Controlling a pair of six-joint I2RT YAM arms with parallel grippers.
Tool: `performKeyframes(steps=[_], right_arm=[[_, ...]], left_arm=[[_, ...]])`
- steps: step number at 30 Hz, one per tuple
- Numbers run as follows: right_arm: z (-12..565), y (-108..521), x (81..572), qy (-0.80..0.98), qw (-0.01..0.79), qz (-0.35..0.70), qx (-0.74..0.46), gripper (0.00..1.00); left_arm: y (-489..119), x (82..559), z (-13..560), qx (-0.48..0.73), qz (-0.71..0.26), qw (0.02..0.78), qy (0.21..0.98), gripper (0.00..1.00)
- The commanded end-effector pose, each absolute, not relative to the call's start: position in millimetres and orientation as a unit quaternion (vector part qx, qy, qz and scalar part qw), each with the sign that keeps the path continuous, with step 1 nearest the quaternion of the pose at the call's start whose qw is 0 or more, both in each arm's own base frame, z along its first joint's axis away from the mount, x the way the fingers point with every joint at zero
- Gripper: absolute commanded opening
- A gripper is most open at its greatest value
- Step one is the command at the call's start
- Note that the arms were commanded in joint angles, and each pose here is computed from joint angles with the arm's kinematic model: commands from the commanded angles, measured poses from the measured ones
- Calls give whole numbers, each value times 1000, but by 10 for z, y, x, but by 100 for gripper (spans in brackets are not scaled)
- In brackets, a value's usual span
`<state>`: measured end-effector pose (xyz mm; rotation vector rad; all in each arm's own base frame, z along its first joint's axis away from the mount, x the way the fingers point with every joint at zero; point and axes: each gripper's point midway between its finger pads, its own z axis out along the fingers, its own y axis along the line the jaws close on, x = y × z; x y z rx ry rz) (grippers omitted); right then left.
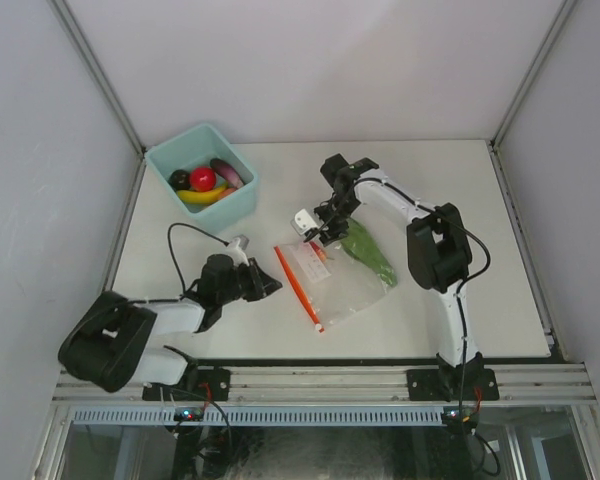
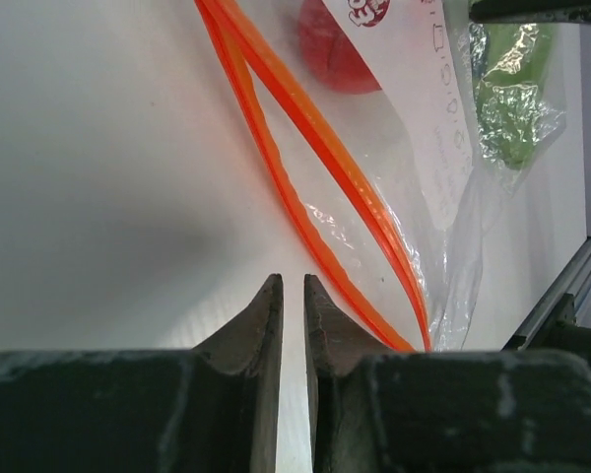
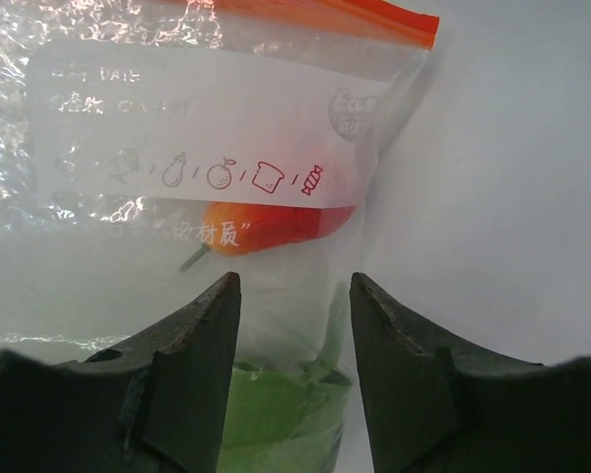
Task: Open the zip-top bag and remove the fake food
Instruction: Pick up the fake fruit from the zipper food storage bag.
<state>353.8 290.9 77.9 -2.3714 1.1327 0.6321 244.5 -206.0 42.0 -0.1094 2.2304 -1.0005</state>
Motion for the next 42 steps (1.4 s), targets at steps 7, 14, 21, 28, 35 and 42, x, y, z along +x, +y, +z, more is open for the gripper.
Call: performKeyframes(steps=[7,14,21,28,35,42], right_arm=[[720,3005,3533,379,202,233,-873,44],[611,3060,3368,373,180,252,-875,37],[522,3126,3175,361,162,267,-879,32],[552,3221,3005,360,158,291,-872,23],[587,3289,2849,365,152,318,-862,8],[573,3331,2728,369,145,333,-856,2]], left_arm=[[-2521,2764,795,-18,-470,373,800,18],[-2639,2885,759,-11,-468,371,802,32],[-2603,2992,735,-14,-449,391,804,54],[-2607,2954,743,5,-448,399,800,63],[-2672,2870,691,31,-447,398,801,66],[-2636,2778,486,56,-420,396,814,72]])
